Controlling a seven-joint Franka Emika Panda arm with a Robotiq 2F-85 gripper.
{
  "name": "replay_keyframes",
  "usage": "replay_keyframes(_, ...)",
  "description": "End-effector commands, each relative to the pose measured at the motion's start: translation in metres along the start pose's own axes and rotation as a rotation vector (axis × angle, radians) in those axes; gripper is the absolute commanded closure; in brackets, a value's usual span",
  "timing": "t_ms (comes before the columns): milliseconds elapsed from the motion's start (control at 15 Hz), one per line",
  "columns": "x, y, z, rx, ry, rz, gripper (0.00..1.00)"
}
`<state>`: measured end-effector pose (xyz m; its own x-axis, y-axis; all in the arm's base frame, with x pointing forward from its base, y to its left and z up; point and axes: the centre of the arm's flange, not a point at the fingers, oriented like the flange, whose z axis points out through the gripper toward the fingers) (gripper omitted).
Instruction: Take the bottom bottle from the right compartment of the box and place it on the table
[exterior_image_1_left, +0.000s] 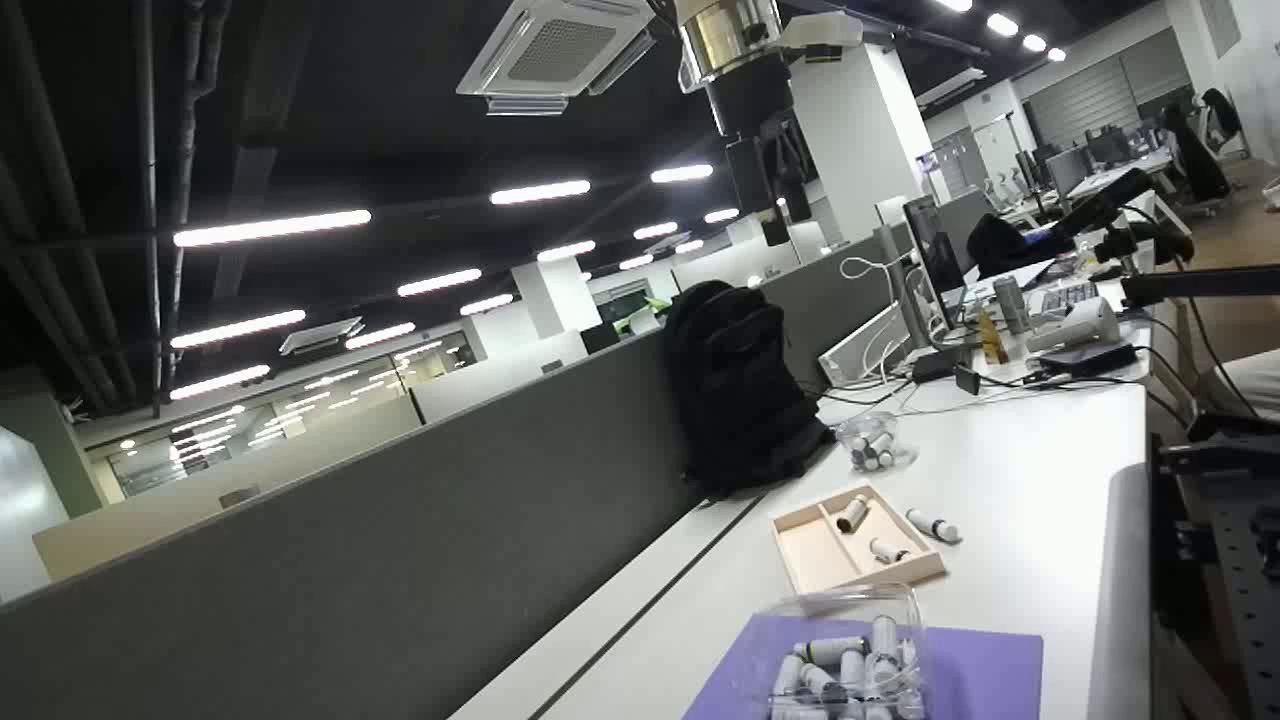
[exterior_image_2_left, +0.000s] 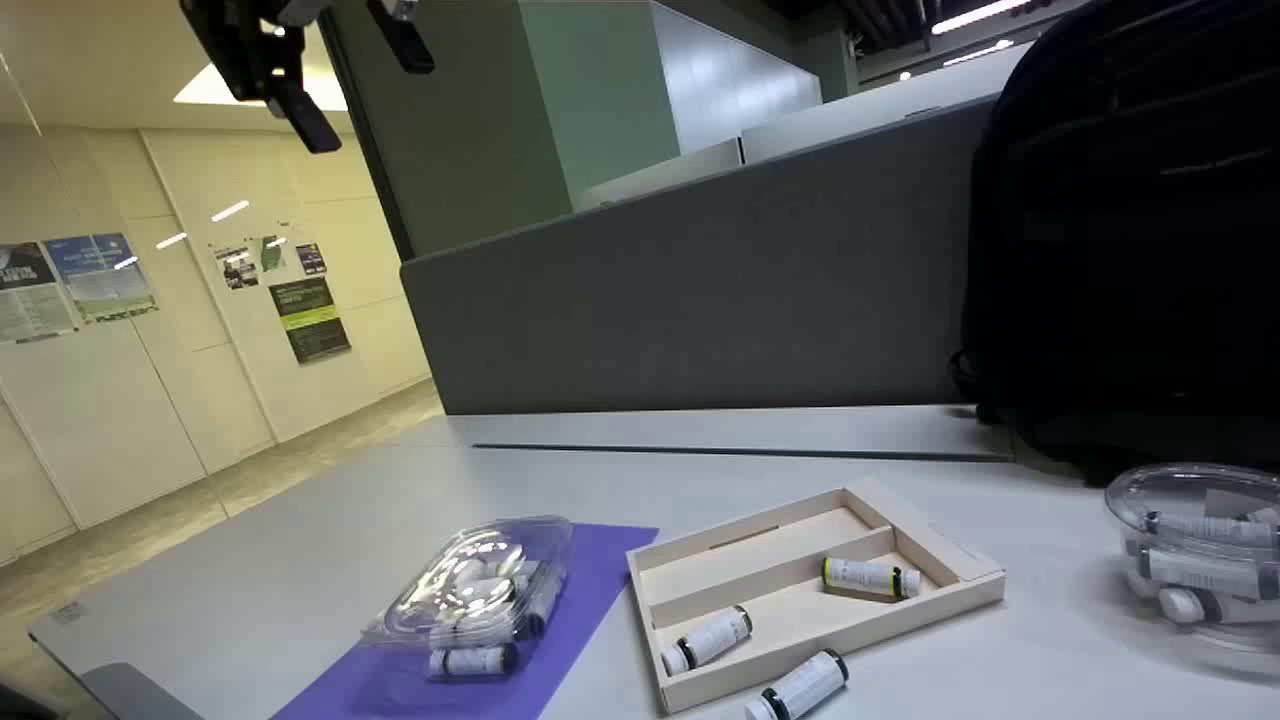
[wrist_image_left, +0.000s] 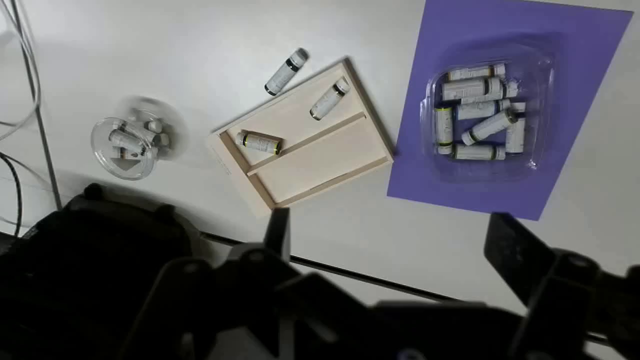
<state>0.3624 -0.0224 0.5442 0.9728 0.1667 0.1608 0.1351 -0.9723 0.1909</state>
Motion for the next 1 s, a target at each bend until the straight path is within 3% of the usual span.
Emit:
replay_keyframes(0,0.000,0.000,0.000,0.000,0.000,0.000,0.00)
replay_keyframes(733,0.000,0.000,0.000,0.000,0.001,0.000,0.00)
replay_keyframes(933,0.007,0.012,0.023,0.030,0.018,0.022,0.00)
